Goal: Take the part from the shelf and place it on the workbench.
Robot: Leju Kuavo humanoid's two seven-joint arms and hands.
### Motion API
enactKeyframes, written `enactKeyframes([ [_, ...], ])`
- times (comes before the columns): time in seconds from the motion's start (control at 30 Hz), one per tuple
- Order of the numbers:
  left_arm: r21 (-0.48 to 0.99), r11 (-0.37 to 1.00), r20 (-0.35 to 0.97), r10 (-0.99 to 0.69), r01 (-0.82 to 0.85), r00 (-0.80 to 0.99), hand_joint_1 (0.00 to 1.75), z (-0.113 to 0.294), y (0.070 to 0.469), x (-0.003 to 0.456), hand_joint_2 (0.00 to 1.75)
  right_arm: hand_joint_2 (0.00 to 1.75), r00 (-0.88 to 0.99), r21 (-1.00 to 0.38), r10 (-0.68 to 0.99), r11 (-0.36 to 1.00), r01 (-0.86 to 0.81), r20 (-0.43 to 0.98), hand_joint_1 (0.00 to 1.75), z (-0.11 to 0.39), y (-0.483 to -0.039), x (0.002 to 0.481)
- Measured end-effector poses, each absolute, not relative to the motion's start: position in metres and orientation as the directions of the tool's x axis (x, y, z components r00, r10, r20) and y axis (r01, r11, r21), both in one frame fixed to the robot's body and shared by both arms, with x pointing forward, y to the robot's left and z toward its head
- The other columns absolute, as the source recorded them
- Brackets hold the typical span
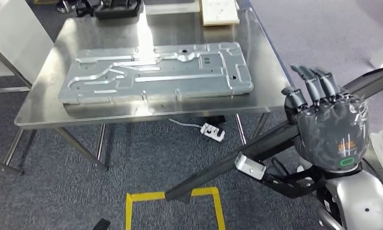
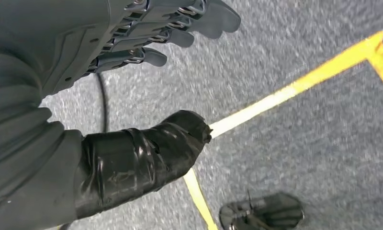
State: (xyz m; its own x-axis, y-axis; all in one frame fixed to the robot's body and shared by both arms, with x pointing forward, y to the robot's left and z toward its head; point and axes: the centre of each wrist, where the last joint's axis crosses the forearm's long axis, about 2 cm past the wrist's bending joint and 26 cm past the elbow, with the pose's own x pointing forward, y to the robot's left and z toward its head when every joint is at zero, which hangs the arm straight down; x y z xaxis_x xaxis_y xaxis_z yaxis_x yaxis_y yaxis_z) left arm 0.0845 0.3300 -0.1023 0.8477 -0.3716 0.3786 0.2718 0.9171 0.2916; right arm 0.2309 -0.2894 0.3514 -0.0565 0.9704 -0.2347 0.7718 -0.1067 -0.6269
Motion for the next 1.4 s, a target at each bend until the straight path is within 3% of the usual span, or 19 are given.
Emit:
enactKeyframes([
  [1.4, 0.283, 0.918, 0.371, -0.371, 0.277, 0.851, 0.00, -0.103, 0.328, 0.079, 1.75, 1.75, 0.058, -0.554, 0.985, -0.141, 0.820, -0.165, 1.75, 0.381, -0.317, 0.220],
])
